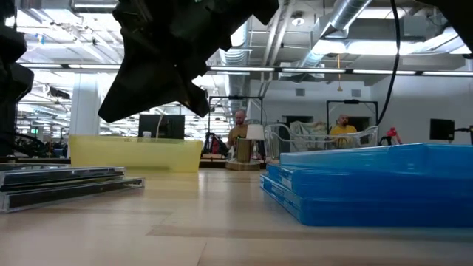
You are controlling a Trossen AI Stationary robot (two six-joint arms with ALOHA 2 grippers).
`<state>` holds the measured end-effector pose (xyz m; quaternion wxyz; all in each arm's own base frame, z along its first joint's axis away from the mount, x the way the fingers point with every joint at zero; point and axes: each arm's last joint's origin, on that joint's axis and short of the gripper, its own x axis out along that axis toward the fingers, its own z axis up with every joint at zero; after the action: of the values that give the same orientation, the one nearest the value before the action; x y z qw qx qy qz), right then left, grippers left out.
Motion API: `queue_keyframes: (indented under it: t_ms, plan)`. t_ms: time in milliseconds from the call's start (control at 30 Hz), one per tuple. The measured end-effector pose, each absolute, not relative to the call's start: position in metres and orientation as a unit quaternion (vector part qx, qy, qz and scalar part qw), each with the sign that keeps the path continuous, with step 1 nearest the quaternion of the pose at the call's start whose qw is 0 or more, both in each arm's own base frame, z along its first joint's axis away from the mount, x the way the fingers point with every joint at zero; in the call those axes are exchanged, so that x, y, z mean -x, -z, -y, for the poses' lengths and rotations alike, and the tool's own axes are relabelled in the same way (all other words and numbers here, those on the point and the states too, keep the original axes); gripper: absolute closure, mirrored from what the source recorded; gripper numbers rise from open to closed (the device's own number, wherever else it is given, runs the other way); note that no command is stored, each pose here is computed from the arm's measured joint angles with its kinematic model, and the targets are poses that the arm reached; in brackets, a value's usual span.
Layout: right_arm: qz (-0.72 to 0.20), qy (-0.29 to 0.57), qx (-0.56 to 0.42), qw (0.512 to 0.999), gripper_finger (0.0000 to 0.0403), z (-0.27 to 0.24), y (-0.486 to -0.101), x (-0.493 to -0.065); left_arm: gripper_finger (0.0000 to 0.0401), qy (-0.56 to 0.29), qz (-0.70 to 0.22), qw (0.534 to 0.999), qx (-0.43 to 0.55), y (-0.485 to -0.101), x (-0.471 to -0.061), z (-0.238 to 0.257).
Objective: Pick & place jewel cases by type
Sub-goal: Put the top black CD case into the yellow bin
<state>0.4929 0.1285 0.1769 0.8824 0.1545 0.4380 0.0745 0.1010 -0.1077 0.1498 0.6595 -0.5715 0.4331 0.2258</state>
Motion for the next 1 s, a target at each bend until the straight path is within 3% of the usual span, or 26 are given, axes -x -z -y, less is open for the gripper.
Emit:
queue_keyframes:
  t_ms: [233, 533, 733, 1000]
  plan:
    - [-0.44, -0.075, -0.153, 0.882, 0.0403, -0.129, -0.177, -0.492, 0.0207, -0.206, -0.418, 0.643, 0.608, -0.124, -0.097, 0.111]
    - [-0.446, -0.072, -0.151, 0.879, 0.0403, -0.13, -0.176, -0.491, 0.0207, -0.206, -0.387, 0.652, 0.619, -0.121, -0.095, 0.111]
    - [-0.464, -0.075, -0.166, 0.867, 0.0403, -0.138, -0.144, -0.496, 0.0207, -0.206, -0.381, 0.655, 0.619, -0.121, -0.095, 0.111]
    - [-0.47, -0.083, -0.17, 0.862, 0.0403, -0.144, -0.131, -0.497, 0.0207, -0.207, -0.376, 0.659, 0.618, -0.121, -0.095, 0.11]
